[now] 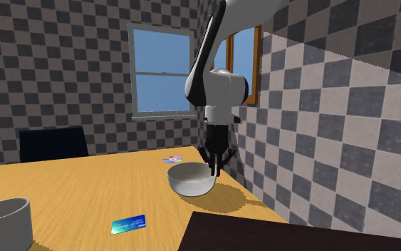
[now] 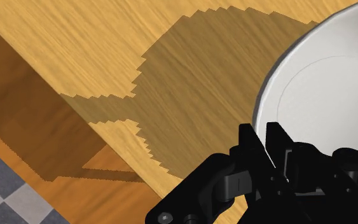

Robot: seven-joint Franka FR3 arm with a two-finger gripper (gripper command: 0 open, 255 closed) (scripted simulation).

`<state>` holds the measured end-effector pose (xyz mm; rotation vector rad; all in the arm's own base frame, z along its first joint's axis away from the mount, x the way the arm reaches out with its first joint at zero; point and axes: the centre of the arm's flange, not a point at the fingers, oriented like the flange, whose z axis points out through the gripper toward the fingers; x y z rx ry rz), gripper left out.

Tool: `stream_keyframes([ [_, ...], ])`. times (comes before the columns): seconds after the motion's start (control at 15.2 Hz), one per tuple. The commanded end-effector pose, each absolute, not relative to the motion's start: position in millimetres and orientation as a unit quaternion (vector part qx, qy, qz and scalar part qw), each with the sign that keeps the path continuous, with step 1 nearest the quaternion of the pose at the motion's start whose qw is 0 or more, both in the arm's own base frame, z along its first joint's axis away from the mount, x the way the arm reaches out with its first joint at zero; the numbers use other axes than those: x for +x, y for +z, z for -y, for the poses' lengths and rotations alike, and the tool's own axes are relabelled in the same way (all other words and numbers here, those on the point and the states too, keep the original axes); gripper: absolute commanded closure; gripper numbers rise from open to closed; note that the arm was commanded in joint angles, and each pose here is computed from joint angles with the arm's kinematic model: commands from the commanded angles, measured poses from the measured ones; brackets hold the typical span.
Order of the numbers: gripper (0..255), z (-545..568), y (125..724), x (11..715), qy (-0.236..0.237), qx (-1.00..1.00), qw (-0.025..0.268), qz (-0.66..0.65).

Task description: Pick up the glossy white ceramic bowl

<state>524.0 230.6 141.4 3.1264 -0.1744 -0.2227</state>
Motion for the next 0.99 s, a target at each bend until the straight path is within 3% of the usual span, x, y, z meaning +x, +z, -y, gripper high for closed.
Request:
stream_keyframes([
  [0.0,255,-230.5,141.3,523.9,-0.071,0.996,0.001,0.055],
  [0.92,255,-230.5,215.2,523.9,-0.071,0.996,0.001,0.055],
])
